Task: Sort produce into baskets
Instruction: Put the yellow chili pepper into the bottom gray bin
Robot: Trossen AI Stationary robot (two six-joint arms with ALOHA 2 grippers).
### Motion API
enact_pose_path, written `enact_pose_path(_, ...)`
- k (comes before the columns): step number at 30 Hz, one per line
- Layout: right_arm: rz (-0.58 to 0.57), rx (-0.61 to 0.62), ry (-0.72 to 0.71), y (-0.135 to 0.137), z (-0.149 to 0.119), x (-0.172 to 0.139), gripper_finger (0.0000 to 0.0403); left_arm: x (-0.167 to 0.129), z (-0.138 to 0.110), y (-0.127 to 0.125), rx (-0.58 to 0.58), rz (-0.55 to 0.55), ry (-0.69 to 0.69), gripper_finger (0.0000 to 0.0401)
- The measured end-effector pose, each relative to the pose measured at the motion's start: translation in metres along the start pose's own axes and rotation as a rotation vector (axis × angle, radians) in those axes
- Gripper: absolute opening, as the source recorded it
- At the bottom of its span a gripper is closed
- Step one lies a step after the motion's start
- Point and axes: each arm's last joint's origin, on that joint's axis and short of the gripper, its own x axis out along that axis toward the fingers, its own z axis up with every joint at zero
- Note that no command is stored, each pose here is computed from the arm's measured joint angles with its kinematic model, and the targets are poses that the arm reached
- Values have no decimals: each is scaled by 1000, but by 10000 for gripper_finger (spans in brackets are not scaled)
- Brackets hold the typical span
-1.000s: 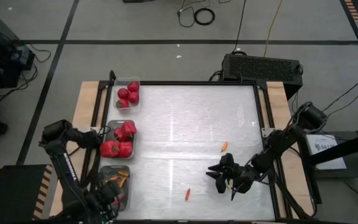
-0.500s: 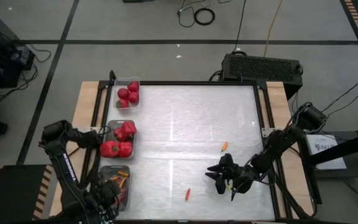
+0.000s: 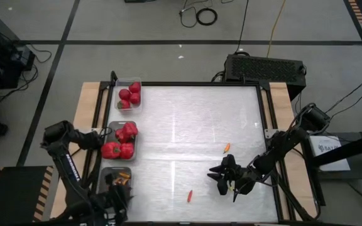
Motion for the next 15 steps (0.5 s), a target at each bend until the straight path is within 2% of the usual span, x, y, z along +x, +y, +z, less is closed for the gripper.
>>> enact_pose_path(7,2,4,3,0,0,0,130,19,38,-13,127,-67,-197,142)
enact_pose_path(15,8,-1,24,0,0,0,130,73,86,-43,197,-192,-292,142)
